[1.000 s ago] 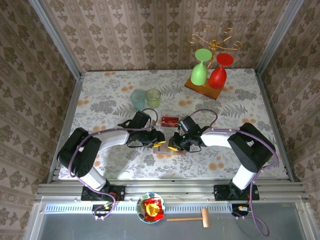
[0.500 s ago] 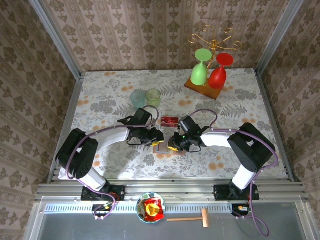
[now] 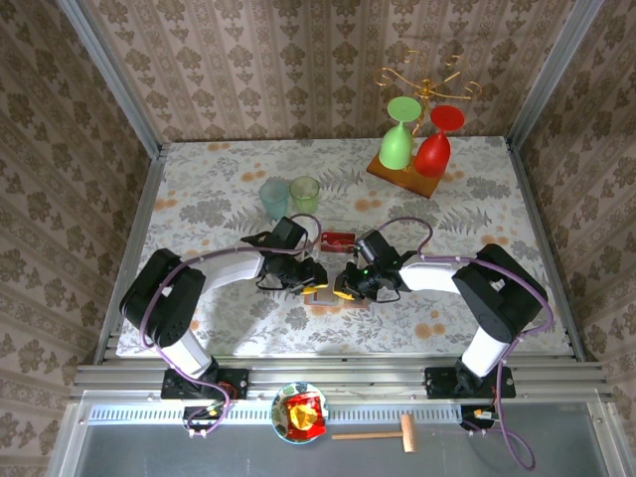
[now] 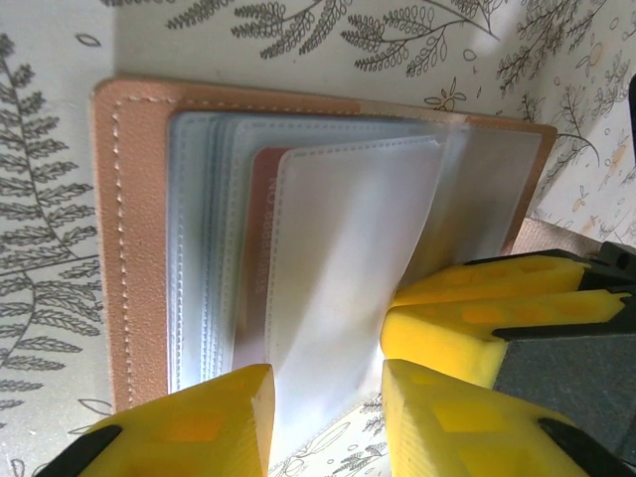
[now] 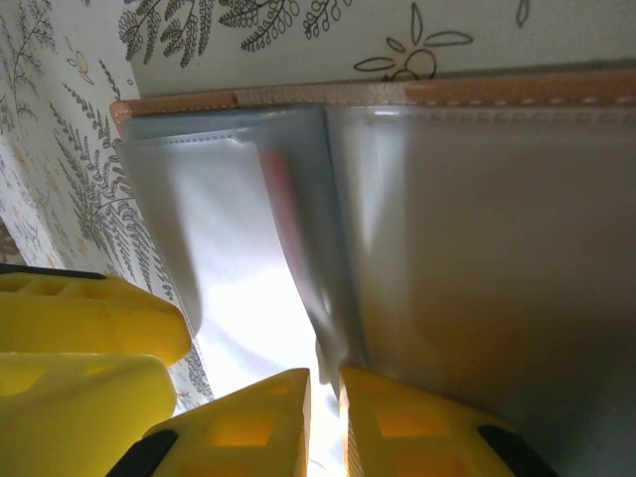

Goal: Take the credit cards out of the card holder

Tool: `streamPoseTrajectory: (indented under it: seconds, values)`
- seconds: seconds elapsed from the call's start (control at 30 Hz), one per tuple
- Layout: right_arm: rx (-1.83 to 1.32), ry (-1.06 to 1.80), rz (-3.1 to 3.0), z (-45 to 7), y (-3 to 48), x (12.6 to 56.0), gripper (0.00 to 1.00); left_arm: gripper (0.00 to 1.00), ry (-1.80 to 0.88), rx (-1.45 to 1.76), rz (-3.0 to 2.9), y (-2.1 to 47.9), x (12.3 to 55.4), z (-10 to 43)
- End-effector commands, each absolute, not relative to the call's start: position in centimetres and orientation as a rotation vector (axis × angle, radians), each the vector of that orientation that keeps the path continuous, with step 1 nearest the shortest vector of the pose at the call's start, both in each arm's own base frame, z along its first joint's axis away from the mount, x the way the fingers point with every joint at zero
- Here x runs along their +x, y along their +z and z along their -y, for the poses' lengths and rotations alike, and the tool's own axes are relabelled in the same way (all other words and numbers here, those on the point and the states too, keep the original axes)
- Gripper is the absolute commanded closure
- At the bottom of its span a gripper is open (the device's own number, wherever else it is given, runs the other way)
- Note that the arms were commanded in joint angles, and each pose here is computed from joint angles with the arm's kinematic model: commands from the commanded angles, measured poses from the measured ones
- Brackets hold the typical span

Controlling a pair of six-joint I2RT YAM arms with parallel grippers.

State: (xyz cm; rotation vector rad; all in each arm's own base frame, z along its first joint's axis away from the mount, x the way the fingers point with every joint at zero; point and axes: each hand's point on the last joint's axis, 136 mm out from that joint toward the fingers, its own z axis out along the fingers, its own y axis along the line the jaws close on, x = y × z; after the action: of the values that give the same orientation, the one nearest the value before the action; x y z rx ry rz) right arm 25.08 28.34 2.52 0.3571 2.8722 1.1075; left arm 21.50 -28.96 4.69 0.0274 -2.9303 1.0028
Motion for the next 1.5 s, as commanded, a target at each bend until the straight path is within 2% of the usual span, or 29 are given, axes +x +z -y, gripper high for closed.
streamPoseTrajectory:
  seconds: [0.0, 1.17, 1.47]
  values:
    - [0.384, 1.114, -2.888, -28.16, 2.23, 24.78, 0.84, 0.65, 0.987, -0.017, 2.953, 5.30, 21.84, 29.19]
    - [0.382, 1.114, -2.888, -28.09, 2.26, 24.77, 0.84, 0.59, 0.926, -0.027, 2.956, 4.74, 21.52, 28.94]
    - [0.380, 1.118, -2.884, -28.12, 2.45, 24.79, 0.84, 0.63, 1.010, -0.019, 2.924, 4.95, 21.51, 29.85]
